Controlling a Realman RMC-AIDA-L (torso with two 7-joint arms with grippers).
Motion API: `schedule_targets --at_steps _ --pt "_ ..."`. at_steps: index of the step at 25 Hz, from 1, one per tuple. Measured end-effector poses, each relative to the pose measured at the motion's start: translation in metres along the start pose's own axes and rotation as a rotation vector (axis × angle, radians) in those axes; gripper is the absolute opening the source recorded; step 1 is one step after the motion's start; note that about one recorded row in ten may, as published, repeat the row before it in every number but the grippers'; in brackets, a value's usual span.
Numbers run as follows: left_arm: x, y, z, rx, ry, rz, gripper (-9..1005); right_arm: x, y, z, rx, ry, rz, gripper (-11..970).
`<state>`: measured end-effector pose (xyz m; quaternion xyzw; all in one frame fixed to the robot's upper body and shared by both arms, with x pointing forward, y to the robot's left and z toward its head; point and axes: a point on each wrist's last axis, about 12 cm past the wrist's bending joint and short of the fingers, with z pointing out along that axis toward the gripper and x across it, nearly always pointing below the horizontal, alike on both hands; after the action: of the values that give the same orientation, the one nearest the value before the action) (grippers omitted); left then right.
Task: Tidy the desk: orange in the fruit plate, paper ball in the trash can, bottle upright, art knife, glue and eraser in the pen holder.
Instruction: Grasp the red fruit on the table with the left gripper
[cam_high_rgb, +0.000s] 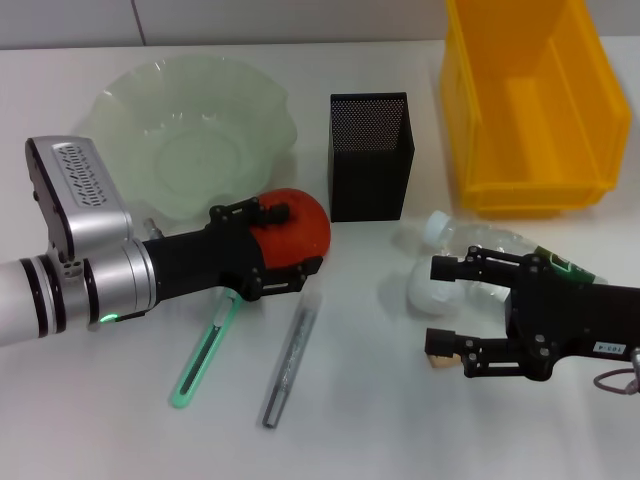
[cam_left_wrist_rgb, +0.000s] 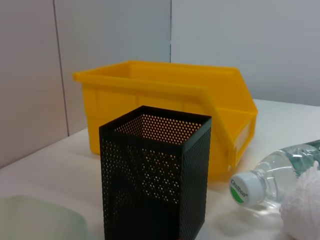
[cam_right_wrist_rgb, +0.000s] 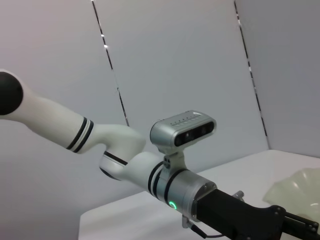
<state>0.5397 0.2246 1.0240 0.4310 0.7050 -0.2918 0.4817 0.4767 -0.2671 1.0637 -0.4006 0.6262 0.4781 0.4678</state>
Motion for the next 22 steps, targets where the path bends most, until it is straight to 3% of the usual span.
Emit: schedule_targets --at_steps 12,22 --pt "0.0013 -0.0005 0.0001 -0.009 -0.004 -0.017 770 0.0002 0.0004 0.0008 -0.004 -0.003 0.007 833" --pt "0.0023 -0.0009 -0.0005 -0.011 -0.003 -0.032 287 0.0007 0.0010 0.0003 -0.003 -0.006 0.012 833"
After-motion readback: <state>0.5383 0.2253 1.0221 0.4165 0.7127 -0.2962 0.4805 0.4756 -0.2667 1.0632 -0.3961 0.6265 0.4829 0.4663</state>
